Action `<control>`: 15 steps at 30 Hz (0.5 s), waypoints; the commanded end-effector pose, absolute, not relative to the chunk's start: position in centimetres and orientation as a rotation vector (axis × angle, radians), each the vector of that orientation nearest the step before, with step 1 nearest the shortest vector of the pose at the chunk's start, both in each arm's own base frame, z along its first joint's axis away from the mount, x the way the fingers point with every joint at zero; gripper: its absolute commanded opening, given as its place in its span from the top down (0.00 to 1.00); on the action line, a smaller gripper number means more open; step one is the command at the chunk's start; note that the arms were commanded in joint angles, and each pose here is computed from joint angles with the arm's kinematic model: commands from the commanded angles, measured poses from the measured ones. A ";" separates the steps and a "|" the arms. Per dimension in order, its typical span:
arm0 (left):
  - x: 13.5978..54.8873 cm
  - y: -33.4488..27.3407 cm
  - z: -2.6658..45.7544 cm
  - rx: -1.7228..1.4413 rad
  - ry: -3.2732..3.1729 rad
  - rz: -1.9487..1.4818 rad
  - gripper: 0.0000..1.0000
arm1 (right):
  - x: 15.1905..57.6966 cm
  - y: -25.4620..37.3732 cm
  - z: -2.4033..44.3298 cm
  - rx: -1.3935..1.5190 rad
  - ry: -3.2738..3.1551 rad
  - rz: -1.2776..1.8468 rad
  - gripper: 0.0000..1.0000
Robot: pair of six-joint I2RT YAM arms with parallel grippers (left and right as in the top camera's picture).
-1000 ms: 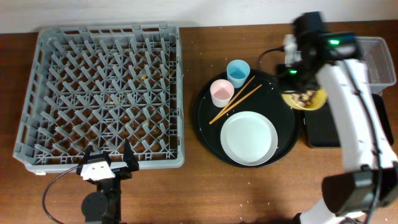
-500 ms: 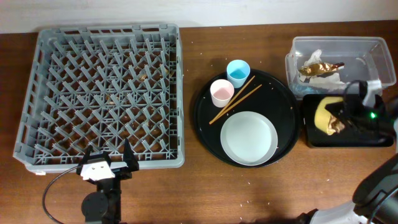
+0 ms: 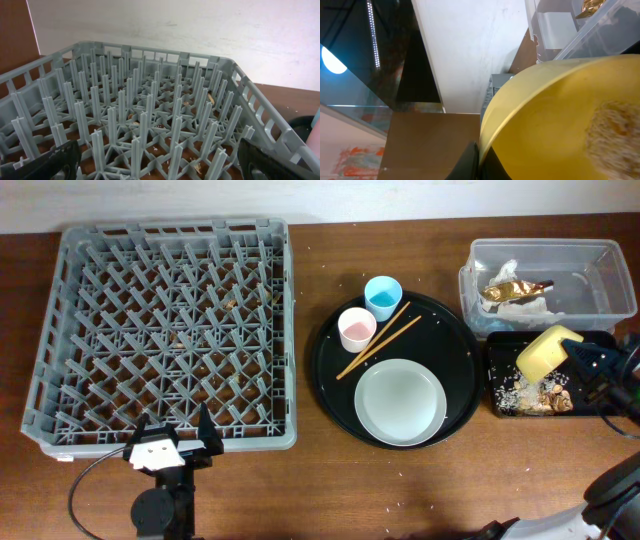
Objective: Sort waste into correct bins and load items into the dishwasher rack
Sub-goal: 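Tip the yellow bowl over the black tray to dump the scraps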
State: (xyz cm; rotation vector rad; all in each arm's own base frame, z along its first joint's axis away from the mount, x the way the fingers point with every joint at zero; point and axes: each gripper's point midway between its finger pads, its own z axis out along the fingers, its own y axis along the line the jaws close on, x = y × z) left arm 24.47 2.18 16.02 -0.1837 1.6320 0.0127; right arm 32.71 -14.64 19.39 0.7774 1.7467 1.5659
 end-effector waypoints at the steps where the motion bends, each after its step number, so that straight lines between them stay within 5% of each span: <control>1: 24.5 2.2 15.8 -0.165 1.634 0.024 0.01 | 32.6 -14.8 19.9 0.770 1.707 1.592 0.96; 15: 24.5 2.2 15.8 -0.165 1.634 0.024 0.01 | 32.8 -16.9 18.5 0.891 1.748 1.532 0.96</control>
